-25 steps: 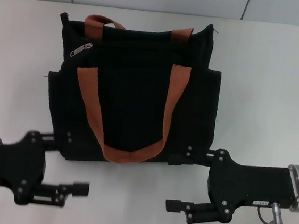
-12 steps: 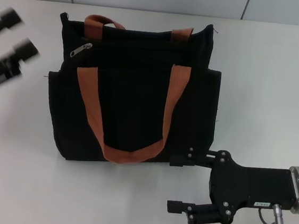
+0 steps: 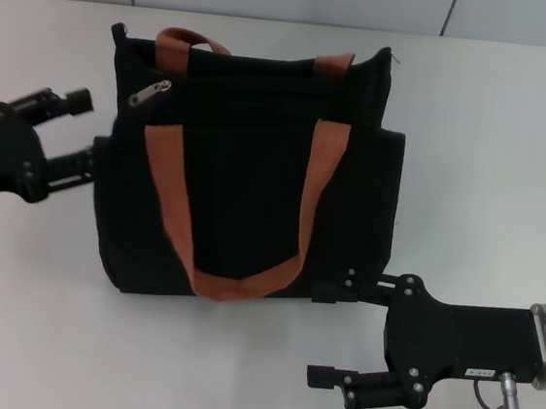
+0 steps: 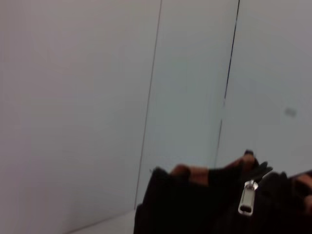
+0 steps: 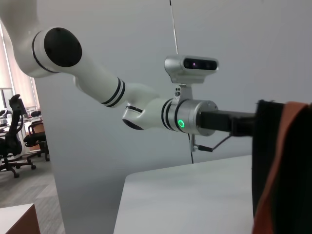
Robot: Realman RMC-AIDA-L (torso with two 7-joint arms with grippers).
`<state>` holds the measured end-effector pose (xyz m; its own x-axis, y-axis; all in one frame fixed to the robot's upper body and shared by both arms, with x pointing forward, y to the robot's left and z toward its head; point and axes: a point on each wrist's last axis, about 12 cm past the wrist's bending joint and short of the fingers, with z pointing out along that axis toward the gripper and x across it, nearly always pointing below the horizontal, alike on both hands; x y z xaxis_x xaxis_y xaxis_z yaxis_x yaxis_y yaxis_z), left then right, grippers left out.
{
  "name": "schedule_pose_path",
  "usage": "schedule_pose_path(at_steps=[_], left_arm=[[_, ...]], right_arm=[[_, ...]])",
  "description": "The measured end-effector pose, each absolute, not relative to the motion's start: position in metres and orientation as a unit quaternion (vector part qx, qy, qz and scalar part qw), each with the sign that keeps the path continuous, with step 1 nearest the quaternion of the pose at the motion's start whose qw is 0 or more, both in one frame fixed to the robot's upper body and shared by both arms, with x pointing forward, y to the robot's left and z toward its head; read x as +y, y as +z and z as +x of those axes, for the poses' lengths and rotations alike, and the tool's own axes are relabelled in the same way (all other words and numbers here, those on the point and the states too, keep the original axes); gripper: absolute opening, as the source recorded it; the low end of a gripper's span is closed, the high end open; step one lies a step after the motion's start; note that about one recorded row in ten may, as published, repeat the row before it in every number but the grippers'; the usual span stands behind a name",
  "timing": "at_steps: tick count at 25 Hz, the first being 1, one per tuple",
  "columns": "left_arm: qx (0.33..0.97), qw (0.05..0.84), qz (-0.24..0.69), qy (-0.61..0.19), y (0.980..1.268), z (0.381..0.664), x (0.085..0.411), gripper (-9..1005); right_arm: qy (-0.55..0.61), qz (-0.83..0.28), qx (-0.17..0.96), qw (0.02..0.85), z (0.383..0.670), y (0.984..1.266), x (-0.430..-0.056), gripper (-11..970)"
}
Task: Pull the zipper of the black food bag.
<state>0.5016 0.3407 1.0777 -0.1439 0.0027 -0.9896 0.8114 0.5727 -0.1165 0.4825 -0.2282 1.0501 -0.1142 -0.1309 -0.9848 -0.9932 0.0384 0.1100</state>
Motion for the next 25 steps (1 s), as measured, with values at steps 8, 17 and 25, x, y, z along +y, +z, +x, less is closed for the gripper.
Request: schedule_pose_path(at_steps=[8,17,25], left_arm=[[0.689,0.56,0.318,-0.332,1.072,0.515,0.33,751],[0.661,0.603,0.317,-0.313,1.078,0.519,0.326,614],[0.629,0.636,0.314,-0.318,1.082,0.511,0.325,381]], right_arm=[[0.484,-0.496,0.568,0.444,0.483,1.05,-0.228,810],[0.487,-0.494,0.567,0.444,0.482,1.05,-0.228,810],[0.516,-0.469,0.516,0.497,0.489,1.072,-0.222,809]])
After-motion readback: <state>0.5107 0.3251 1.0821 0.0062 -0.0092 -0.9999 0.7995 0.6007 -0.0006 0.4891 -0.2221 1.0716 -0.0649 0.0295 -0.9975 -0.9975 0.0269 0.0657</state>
